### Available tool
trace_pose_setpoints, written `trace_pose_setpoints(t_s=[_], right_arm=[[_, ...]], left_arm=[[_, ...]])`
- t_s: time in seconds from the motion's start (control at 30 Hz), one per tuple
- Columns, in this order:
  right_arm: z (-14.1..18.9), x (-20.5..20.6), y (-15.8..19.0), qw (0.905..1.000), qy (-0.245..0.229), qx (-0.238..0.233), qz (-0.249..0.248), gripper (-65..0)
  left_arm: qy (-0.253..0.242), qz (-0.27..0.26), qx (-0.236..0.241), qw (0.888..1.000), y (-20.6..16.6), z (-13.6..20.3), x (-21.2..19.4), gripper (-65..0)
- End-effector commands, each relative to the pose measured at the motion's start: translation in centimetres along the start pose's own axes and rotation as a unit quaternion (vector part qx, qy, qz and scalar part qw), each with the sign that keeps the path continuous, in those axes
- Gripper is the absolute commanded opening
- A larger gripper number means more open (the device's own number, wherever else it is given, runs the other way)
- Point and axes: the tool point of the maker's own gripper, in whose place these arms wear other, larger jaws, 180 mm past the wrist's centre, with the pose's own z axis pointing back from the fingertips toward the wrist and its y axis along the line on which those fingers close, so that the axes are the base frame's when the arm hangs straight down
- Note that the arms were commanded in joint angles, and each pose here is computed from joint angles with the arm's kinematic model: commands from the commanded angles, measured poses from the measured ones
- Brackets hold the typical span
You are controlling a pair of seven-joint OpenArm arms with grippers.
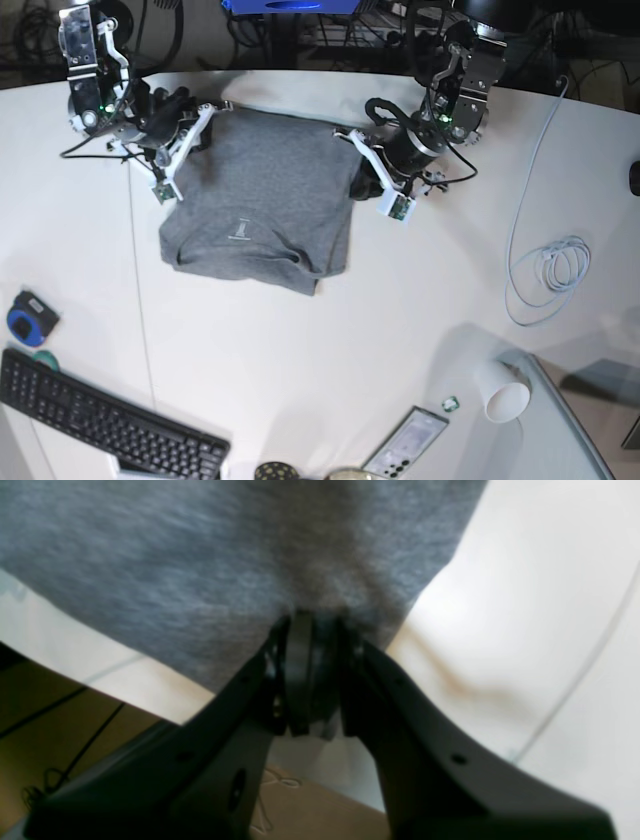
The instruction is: Layout the t-shirt on the table in an organized manner, then fold the t-shirt properly
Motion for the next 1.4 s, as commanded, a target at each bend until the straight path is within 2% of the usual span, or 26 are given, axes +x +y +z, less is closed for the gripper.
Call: trace_pose_setpoints(t_s=[0.0, 0.23, 0.5, 0.67, 0.77, 0.87, 0.93, 1.0, 1.13, 1.27, 1.37], right_arm=[[0.0, 0.5, 0.0, 0.9999, -0.011, 0.003, 0.0, -56.7], [-0.4, -2.1, -1.6, 0.9997, 0.02, -0.009, -0.006, -56.7], [0.3, -1.9, -3.8, 0.9994, 0.015, -0.03, 0.01, -56.7], [1.2, -0.8, -3.5, 0.9992, -0.003, -0.032, 0.022, -56.7], [3.3, 0.3, -2.8, 0.9979, -0.034, -0.035, 0.044, -56.7], [6.3, 0.9, -3.6, 0.9955, -0.067, -0.059, 0.033, -56.7], [8.0, 0.2, -4.1, 0.9944, -0.07, -0.074, 0.028, -56.7], [9.4, -1.5, -4.5, 0.9944, -0.055, -0.087, 0.022, -56.7], [10.3, -7.5, -4.2, 0.996, 0.012, -0.088, -0.003, -56.7], [9.2, -11.6, -2.1, 0.995, 0.055, -0.066, -0.051, -56.7], [6.5, -15.3, -0.9, 0.9899, 0.105, -0.042, -0.086, -56.7]], left_arm=[[-0.019, -0.004, -0.019, 1.0, -1.4, -0.2, 1.1, -65.0], [0.001, -0.007, -0.047, 0.999, -4.0, 0.0, -0.8, -65.0], [-0.016, -0.008, -0.052, 0.998, -5.0, 1.2, -0.1, -65.0], [-0.038, -0.016, -0.05, 0.998, -5.1, 1.8, 1.6, -65.0], [-0.049, -0.028, -0.011, 0.998, -2.3, 3.5, 2.2, -65.0], [-0.057, -0.034, 0.026, 0.997, 0.7, 5.8, 2.6, -65.0], [-0.057, -0.036, 0.041, 0.997, 1.6, 7.5, 2.2, -65.0], [-0.039, -0.044, 0.045, 0.997, 1.6, 9.4, 0.7, -65.0], [0.005, -0.047, 0.025, 0.999, -0.8, 13.2, -3.1, -65.0], [0.073, -0.019, 0.008, 0.997, -2.9, 15.4, -8.6, -65.0], [0.151, 0.013, 0.017, 0.988, -2.6, 16.7, -15.0, -65.0]])
